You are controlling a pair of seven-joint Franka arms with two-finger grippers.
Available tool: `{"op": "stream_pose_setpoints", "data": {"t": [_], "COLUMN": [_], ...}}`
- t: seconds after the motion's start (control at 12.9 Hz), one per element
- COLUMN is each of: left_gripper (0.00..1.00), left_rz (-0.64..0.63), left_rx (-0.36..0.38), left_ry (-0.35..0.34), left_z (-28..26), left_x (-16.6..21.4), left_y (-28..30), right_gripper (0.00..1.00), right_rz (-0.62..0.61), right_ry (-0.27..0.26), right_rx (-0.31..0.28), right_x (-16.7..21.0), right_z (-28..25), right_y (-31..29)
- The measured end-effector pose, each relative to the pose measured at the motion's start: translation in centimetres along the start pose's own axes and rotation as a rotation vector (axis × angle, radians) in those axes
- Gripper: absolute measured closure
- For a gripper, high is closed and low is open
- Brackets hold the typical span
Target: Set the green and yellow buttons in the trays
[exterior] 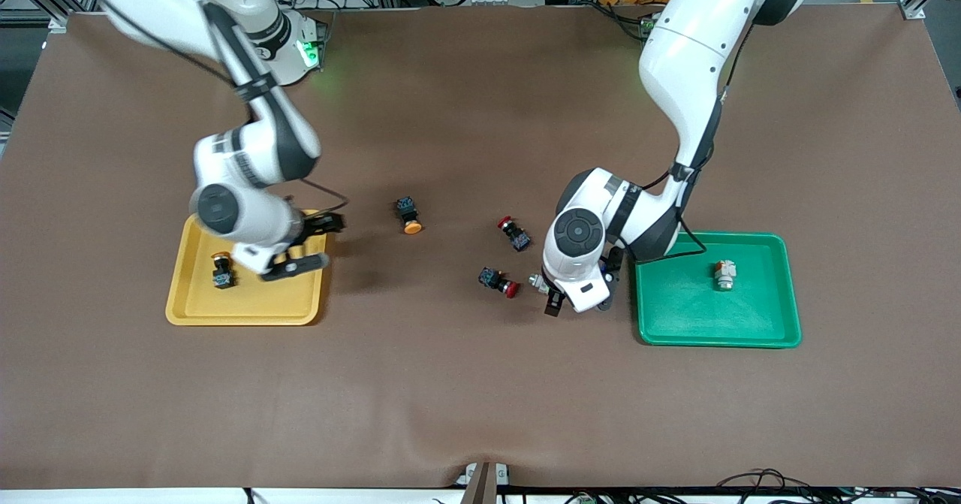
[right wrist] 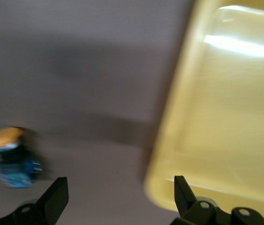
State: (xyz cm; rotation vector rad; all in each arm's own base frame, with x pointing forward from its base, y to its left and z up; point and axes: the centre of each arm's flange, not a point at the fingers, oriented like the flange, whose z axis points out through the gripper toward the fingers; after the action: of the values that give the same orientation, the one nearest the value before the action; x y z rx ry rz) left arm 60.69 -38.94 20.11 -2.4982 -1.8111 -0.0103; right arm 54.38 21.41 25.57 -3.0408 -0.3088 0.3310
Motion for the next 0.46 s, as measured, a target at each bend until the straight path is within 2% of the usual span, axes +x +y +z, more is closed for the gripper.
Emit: {"op": "stream_pose_setpoints", "data": {"t": [0.15,0.46], "left_gripper": [0.0,0.0], "left_rz": [0.007,0.017], "left_rx": [0.01,0.026], "left_ry": [0.003,0.008], "left_z": [1.3,2.6], "left_x": [-0.9,-1.6], "left_y": [-0.3,-0.7], "right_gripper": [0.0,0.0], "right_rz": [0.044,0.08], "right_ry": [0.013,0.038], "right_rx": [-0.008,-0.014], "right_x": [-0.9,-2.7], "right_z": [0.8,3.1], "right_y": [-5.5,-12.5]}}
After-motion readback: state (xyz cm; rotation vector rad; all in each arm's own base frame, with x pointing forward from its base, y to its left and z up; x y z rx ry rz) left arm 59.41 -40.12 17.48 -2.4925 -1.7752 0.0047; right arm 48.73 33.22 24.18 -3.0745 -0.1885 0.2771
